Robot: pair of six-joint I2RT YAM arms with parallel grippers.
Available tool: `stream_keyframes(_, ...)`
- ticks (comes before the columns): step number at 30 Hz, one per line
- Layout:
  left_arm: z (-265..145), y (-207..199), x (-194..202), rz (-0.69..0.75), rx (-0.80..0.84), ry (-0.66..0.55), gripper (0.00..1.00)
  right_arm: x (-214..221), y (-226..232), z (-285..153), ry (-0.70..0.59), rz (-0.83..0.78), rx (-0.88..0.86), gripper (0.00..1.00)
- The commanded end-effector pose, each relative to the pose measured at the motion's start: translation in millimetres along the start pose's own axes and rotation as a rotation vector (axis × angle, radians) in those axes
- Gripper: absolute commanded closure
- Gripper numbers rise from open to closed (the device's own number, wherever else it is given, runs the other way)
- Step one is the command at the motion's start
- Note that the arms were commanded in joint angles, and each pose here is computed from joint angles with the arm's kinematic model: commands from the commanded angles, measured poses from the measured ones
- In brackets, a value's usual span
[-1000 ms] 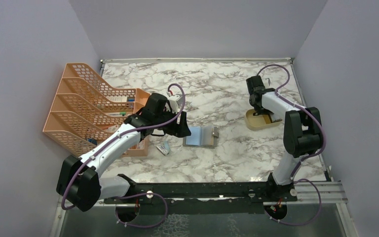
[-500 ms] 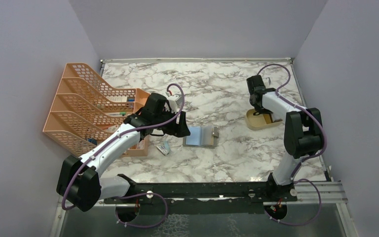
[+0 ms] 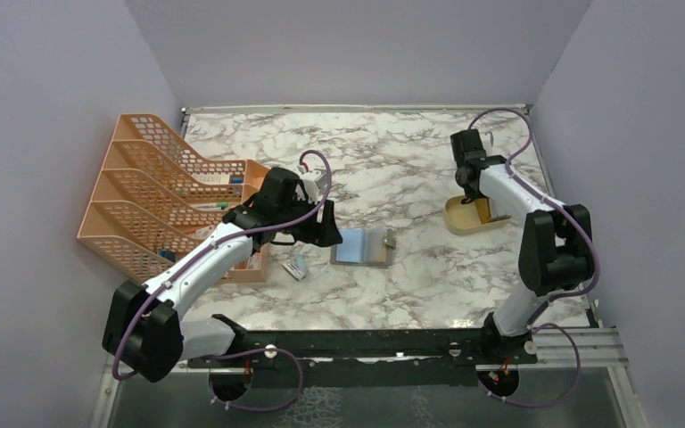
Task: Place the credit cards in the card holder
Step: Pick up the credit card from the storage box.
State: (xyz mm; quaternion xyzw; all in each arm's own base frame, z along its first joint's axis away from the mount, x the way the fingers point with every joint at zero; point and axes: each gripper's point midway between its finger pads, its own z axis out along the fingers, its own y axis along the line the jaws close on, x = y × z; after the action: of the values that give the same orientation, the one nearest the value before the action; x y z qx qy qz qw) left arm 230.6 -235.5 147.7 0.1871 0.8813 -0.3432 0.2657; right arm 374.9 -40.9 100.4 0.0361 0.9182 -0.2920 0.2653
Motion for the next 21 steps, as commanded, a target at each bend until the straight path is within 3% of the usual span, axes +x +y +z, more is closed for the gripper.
stream_keyframes(1, 1, 6, 4, 0.012, -0.018, 0.000, 0.34, -28, -10, -18, -0.072, 0.078, -0.032, 0.93)
stream_keyframes(5, 2, 9, 4, 0.011, -0.030, 0.004, 0.34, -37, -4, -34, -0.092, 0.127, -0.125, 0.99)
stream_keyframes(12, 4, 16, 8, 0.005, -0.060, 0.015, 0.35, -65, 12, -93, -0.220, 0.262, -0.420, 0.99)
stream_keyframes(21, 21, 24, 13, -0.066, -0.074, 0.075, 0.47, -75, 57, -184, -0.284, 0.436, -0.941, 0.99)
